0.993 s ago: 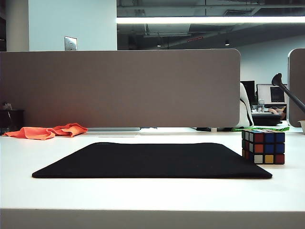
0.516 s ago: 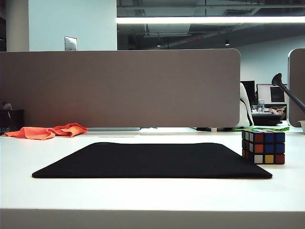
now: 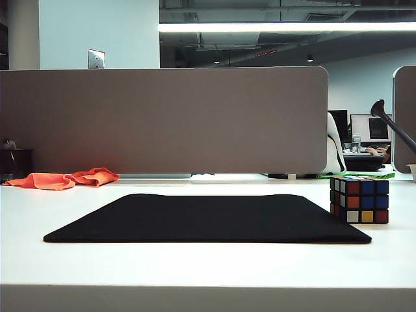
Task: Pick up the cube on the right side of the mouse pad, then place it in the center of the mouse pad.
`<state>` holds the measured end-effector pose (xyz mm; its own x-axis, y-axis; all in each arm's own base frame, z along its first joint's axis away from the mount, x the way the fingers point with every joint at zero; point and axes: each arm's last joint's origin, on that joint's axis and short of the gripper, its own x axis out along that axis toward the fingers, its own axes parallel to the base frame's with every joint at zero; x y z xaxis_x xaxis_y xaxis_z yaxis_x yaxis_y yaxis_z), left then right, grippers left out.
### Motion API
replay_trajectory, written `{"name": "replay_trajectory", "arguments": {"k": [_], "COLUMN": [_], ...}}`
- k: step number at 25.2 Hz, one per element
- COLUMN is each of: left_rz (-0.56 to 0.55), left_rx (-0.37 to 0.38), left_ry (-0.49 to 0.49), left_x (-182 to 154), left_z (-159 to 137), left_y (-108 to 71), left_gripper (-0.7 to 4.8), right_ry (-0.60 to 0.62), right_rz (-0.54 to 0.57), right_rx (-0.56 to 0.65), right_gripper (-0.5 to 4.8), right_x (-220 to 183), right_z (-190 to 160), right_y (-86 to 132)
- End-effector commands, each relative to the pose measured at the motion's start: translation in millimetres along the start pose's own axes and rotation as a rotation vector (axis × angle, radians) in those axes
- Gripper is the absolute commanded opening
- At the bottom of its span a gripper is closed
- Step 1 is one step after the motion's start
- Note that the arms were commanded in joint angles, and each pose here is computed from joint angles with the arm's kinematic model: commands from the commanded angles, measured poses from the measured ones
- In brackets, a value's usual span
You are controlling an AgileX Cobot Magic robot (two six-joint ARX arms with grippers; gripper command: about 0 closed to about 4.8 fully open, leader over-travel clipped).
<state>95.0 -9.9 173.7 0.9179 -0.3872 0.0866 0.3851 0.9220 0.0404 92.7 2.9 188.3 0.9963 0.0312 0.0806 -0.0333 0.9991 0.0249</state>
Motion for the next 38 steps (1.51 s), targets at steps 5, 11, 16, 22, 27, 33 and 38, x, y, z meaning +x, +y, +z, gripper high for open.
{"name": "replay_trajectory", "arguments": {"k": [5,11,16,22,27,33,38], "left_rz": [-0.15,-0.24,-0.242,-0.266,-0.265,-0.259,-0.258], "left_rx": [0.02,0.023,0.023,0.019,0.018,0.018,0.01], "left_ry": [-0.007,0.004,0.004,0.004,0.004,0.005,0.017], "left_x": [0,-1,-1,-1,-1,-1,-1], "left_z": [1,0,0,0,0,0,-1], "left_y": [-4.2,-6.8,-6.8,-7.6,-7.6,-7.5,-7.4], "left_gripper": [-0.06,-0.06,-0.06,-0.06,-0.06,-0.06,-0.06], "right_ry": [0.095,0.253,0.351,0.444,0.544,0.724,0.759], "right_rz": [-0.035,-0.032,-0.03,-0.034,-0.005,-0.015,0.032], "right_rx": [-0.039,-0.041,-0.043,-0.026,-0.034,-0.034,-0.04], "right_gripper": [-0.05,-0.05,-0.05,0.41,1.24,3.5,4.0], "right_x": [0,32,69,116,154,190,199], "right_z": [46,81,102,109,98,71,62], "right_y": [0,1,3,3,11,40,58]}}
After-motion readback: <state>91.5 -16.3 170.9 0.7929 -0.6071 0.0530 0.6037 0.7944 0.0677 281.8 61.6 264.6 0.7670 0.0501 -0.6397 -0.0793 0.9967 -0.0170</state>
